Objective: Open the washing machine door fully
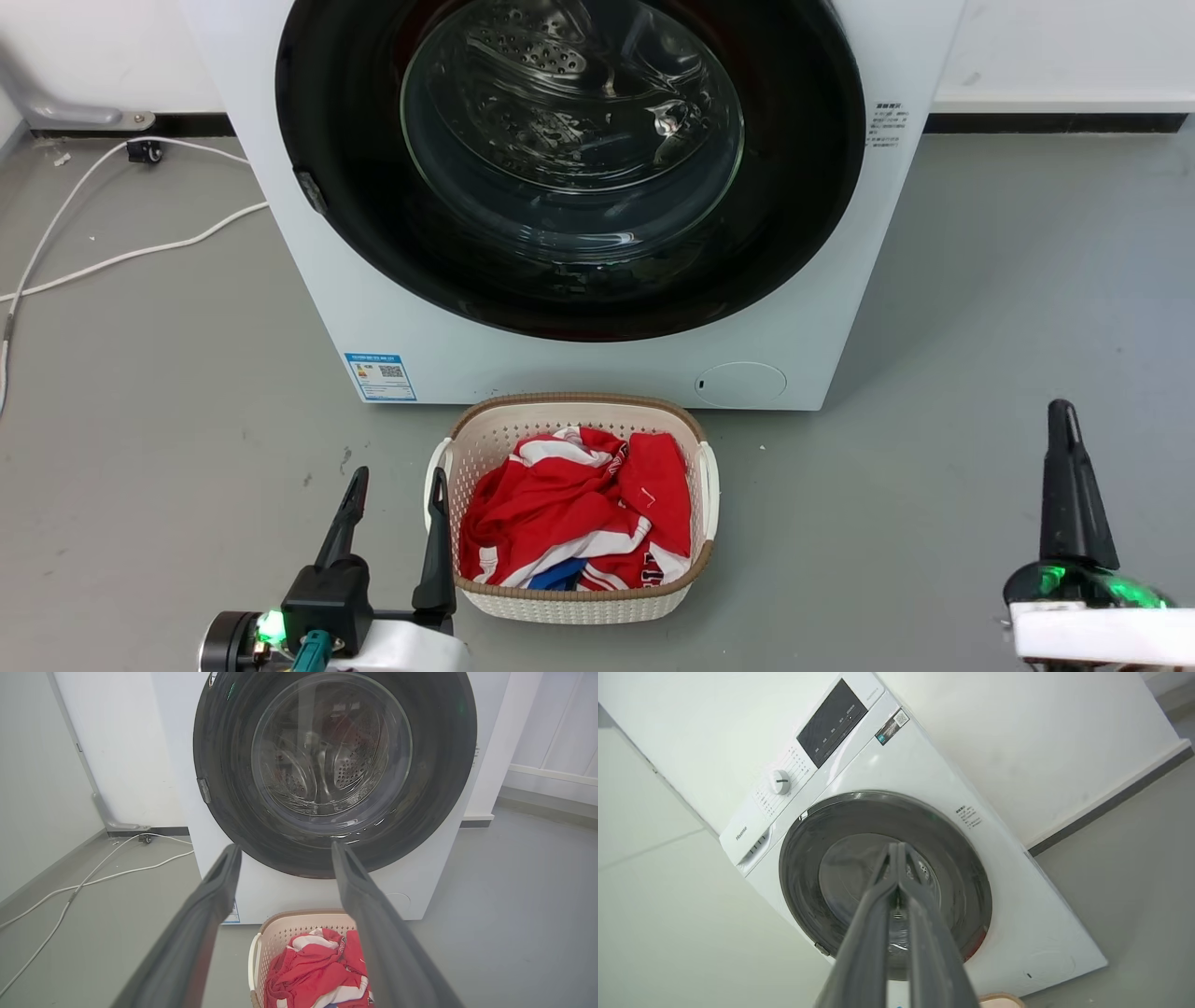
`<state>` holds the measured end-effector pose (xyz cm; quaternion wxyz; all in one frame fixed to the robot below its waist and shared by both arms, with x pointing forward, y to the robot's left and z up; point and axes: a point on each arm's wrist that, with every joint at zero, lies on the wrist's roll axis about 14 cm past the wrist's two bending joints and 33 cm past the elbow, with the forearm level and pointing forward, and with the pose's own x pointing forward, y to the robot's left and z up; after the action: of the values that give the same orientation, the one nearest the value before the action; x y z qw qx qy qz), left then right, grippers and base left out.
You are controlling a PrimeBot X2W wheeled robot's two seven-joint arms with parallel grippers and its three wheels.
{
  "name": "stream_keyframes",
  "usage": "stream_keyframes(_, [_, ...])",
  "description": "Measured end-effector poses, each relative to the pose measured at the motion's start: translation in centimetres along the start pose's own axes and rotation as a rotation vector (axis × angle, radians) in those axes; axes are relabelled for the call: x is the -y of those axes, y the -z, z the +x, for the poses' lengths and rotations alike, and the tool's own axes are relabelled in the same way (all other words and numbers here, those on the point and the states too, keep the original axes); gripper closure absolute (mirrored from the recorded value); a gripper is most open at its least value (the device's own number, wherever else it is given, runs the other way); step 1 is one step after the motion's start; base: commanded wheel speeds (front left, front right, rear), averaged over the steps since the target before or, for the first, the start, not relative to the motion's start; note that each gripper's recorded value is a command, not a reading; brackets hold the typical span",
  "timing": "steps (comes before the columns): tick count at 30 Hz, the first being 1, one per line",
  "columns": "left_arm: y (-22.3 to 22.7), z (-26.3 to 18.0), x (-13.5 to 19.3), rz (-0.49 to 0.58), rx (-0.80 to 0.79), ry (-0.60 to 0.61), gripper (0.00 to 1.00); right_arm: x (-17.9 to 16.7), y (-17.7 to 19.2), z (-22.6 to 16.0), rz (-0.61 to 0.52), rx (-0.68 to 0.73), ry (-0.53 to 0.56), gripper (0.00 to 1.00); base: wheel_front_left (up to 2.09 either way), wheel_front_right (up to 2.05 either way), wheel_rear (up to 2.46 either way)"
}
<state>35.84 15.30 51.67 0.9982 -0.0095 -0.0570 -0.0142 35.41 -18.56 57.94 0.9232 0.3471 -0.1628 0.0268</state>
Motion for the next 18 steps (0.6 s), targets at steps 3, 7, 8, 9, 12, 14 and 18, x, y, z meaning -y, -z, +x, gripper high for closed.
stream_keyframes(3, [0.0,0.0,0.0,0.000,-0.001,-0.001,0.00,1.4,0.1,-0.1,0.220,0.019,0.077,1.00,0.00,0.00,0.00])
stream_keyframes(7, [0.1,-0.1,-0.1,0.000,-0.003,-0.004,0.00,2.8,0.3,-0.3,0.499,0.050,0.164,1.00,0.00,0.00,0.00])
stream_keyframes(8, [0.1,-0.1,-0.1,-0.001,-0.004,-0.005,0.00,2.9,0.4,-0.3,0.557,0.055,0.176,1.00,0.00,0.00,0.00])
stream_keyframes(9, [0.2,-0.1,-0.2,-0.001,-0.006,-0.006,0.00,3.0,0.4,-0.3,0.608,0.064,0.186,1.00,0.00,0.00,0.00])
stream_keyframes(12, [0.4,0.0,-0.2,-0.001,-0.011,-0.008,0.00,3.2,0.4,-0.2,0.754,0.085,0.213,1.00,0.00,0.00,0.00])
stream_keyframes(14, [0.5,0.0,-0.3,0.000,-0.016,-0.011,0.00,3.5,0.5,-0.1,0.841,0.075,0.222,1.00,0.00,0.00,0.00])
stream_keyframes(18, [0.8,0.1,-0.3,0.009,-0.024,-0.015,0.00,3.8,0.7,-0.1,0.962,0.025,0.218,1.00,0.00,0.00,0.00])
